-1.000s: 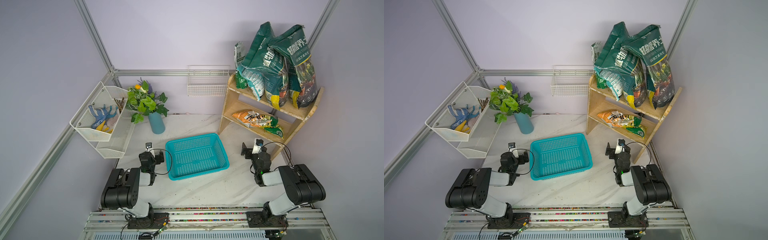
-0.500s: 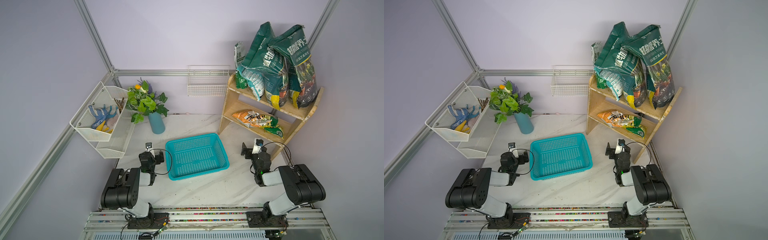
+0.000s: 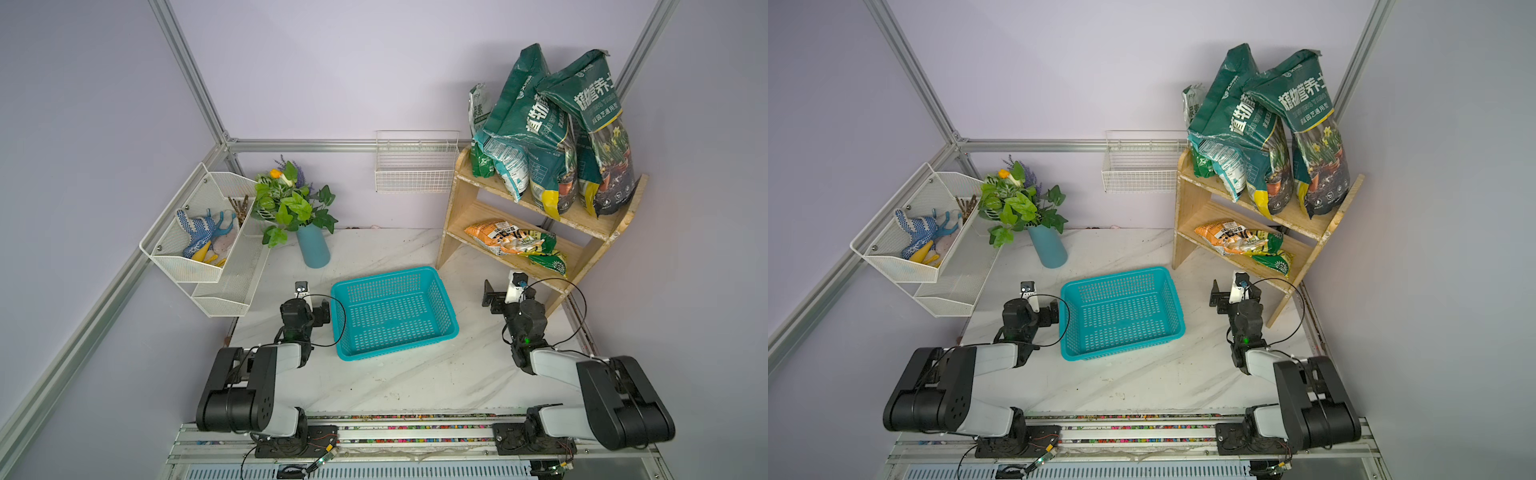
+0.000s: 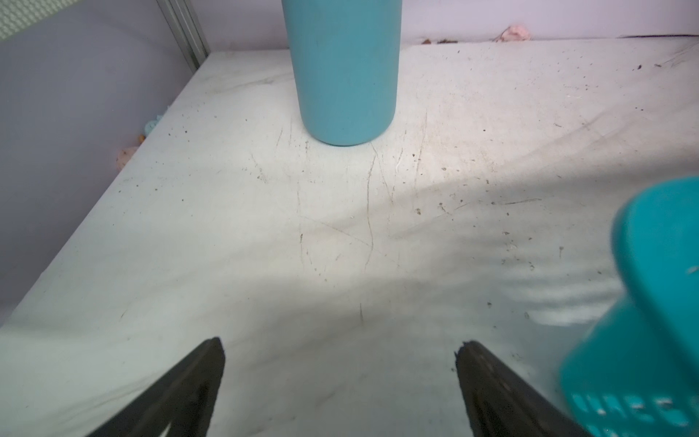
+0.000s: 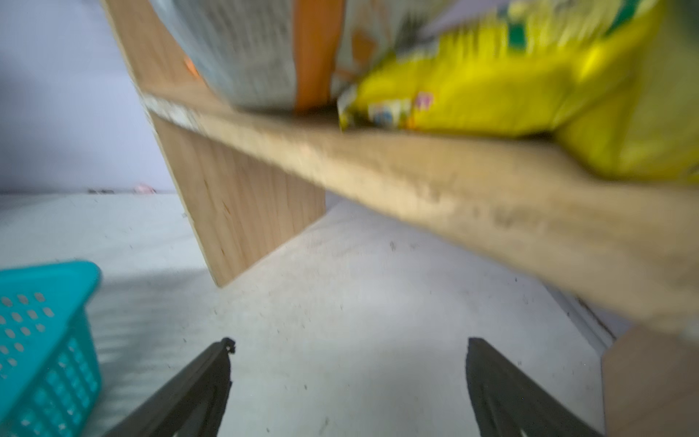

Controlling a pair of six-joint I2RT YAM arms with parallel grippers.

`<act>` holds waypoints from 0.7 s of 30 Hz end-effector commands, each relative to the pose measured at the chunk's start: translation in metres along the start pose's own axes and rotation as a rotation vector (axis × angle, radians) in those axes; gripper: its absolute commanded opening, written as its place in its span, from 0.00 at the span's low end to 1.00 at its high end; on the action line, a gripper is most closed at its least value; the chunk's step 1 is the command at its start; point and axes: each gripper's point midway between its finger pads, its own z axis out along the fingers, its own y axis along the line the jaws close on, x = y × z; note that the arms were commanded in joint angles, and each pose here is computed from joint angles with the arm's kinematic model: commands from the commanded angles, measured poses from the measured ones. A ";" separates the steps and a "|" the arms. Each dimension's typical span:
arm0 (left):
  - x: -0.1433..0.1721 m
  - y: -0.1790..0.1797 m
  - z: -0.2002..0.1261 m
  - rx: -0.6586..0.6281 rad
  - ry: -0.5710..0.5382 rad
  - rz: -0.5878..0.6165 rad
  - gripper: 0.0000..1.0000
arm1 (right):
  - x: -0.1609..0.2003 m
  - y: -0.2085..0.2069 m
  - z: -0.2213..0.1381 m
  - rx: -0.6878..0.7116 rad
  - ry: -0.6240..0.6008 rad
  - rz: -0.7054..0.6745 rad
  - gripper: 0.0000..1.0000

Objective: Take down the fertilizer bag from the shelf
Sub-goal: Pick up the fertilizer bag from the shelf.

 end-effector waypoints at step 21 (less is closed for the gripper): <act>-0.078 0.065 -0.103 -0.325 0.153 -0.809 0.99 | -0.249 -0.010 -0.137 -0.005 -0.169 0.523 0.99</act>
